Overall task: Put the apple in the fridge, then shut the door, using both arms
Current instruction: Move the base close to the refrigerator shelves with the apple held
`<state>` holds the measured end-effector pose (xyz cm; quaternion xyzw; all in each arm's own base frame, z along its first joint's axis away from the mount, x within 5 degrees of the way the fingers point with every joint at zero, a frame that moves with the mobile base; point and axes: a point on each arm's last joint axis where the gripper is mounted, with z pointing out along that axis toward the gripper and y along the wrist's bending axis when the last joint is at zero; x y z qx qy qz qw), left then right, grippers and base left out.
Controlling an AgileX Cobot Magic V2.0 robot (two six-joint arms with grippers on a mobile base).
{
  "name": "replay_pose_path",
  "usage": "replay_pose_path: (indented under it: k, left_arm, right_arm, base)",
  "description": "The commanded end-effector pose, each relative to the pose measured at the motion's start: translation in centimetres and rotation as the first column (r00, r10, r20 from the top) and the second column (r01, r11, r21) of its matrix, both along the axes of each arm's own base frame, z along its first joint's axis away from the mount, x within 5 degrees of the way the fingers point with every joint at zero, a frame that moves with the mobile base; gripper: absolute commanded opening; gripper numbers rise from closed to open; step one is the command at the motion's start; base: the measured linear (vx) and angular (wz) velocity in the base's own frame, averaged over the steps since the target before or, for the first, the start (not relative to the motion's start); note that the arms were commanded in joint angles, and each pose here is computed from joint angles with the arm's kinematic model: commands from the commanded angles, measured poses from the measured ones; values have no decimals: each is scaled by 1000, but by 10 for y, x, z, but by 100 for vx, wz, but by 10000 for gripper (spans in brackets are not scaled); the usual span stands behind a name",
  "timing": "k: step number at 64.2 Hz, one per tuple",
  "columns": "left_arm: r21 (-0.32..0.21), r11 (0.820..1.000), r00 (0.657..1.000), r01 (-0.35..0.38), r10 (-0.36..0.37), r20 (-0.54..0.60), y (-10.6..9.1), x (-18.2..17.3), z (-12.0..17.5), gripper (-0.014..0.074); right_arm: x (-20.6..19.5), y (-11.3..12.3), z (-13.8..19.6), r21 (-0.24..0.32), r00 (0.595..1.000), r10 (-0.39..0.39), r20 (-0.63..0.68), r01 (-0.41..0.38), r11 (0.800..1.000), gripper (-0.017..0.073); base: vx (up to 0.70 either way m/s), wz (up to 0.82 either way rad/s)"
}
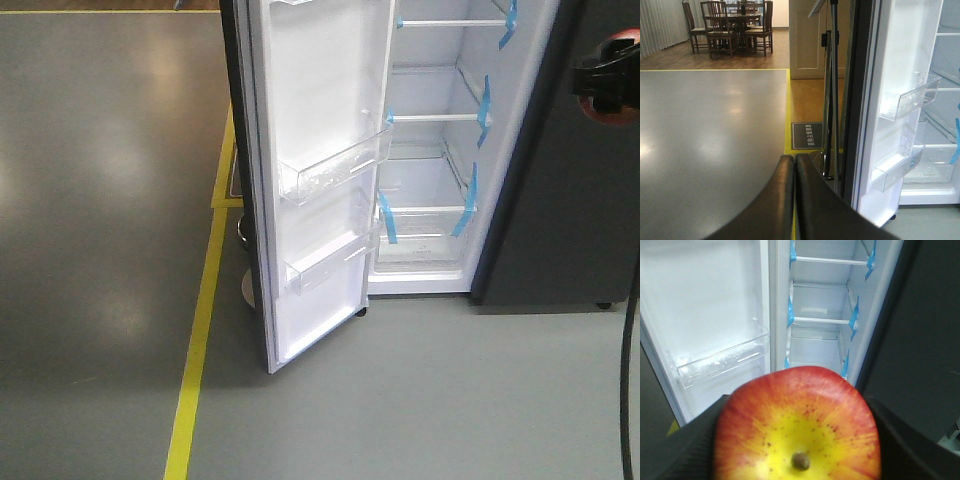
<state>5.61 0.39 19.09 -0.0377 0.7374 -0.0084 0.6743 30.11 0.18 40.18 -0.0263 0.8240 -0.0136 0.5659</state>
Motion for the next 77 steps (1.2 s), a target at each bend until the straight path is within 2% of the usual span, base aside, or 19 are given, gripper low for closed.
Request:
replay_pose_path:
  k: [1,77]
  left_arm:
    - [-1,1000,998,22,-22,55,-2,0,-3,-6]
    - [-1,1000,998,22,-22,55,-2,0,-3,-6]
  right_arm:
    - [-8,-1,27,-7,989,-1,146,2,1000,71]
    - [-8,-1,27,-7,989,-1,147,2,1000,71]
  base:
    - [9,-2]
    - [9,0]
